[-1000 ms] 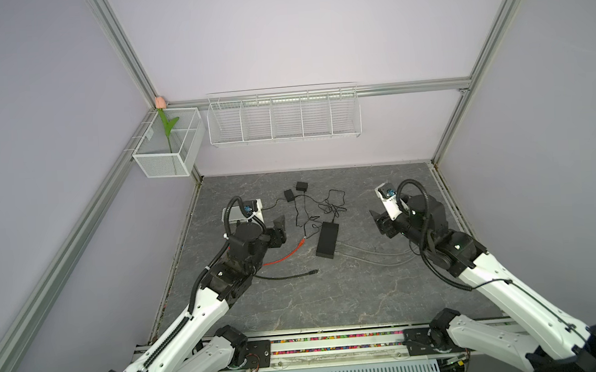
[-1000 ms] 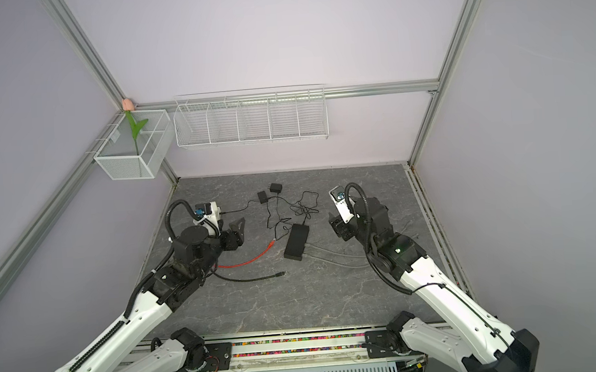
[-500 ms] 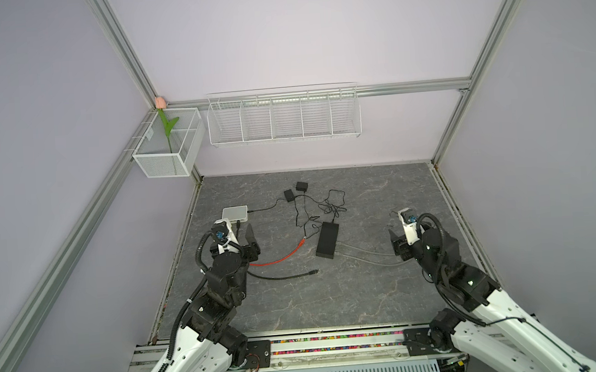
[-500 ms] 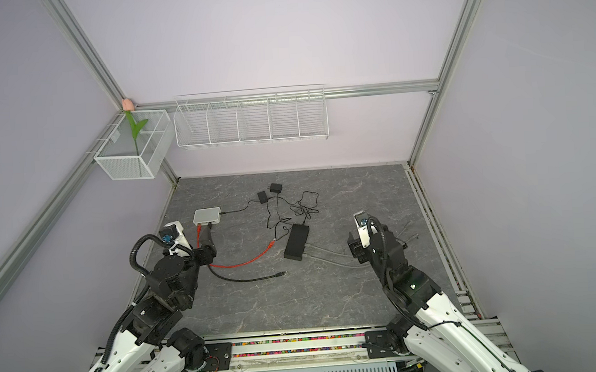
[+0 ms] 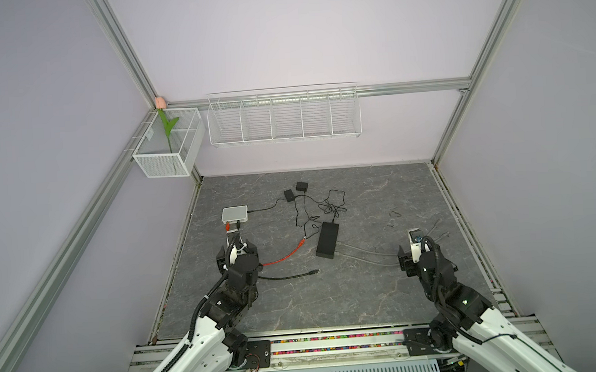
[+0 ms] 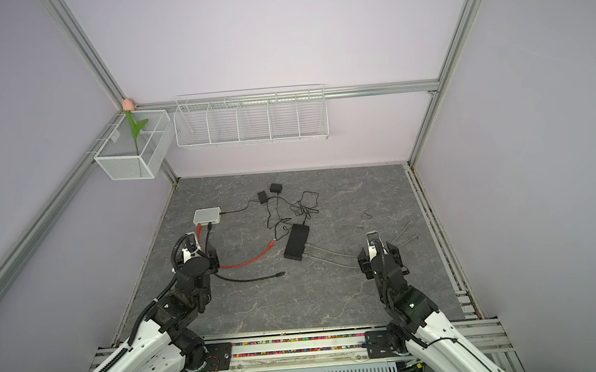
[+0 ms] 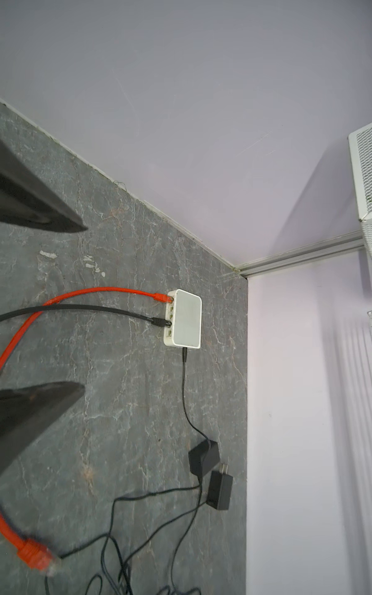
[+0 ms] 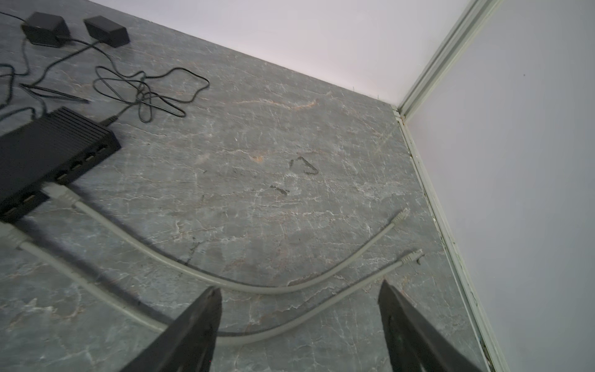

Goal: Insert the plug into the switch port

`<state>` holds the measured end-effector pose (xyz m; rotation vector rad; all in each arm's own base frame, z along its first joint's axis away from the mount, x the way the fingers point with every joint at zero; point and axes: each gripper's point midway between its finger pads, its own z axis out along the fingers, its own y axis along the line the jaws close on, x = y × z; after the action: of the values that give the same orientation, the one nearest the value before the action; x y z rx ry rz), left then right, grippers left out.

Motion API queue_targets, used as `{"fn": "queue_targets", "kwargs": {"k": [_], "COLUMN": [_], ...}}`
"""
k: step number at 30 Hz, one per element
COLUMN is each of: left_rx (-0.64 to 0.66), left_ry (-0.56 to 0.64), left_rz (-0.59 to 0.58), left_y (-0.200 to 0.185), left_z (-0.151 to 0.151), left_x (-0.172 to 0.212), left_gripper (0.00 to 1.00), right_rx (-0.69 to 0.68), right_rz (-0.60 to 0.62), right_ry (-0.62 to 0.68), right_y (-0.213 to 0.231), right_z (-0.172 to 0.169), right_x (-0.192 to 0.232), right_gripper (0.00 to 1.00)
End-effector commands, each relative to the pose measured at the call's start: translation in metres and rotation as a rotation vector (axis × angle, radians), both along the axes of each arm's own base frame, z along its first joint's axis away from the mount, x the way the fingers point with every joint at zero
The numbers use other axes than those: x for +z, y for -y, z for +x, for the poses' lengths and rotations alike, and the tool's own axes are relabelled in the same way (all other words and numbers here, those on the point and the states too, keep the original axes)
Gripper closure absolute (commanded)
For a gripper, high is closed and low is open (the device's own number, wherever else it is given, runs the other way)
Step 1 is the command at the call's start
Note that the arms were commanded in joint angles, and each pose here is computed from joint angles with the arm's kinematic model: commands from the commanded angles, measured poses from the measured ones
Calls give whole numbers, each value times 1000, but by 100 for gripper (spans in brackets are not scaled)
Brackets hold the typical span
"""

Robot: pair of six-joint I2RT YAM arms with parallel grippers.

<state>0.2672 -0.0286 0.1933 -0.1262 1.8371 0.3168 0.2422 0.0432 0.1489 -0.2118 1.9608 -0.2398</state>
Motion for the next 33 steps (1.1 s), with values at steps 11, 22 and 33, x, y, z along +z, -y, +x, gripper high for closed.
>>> {"fn": "queue_targets", "kwargs": {"k": [11, 22, 33], "left_rx": [94, 139, 250], "left_ry": [-58, -14, 54], "left_rz": [84, 64, 39], "left_y": [-10, -17, -42], "left_z": [6, 4, 6], "left_x": [-43, -38, -32], "left_gripper": [27, 26, 25], "right_rx": [-166, -274, -333], "right_rz": [10, -17, -14], "right_ry": [109, 69, 122], "right_y": [27, 42, 53], "right_z": [3, 21, 42], "right_x": [-6, -15, -12], "right_gripper": [11, 7, 6]}}
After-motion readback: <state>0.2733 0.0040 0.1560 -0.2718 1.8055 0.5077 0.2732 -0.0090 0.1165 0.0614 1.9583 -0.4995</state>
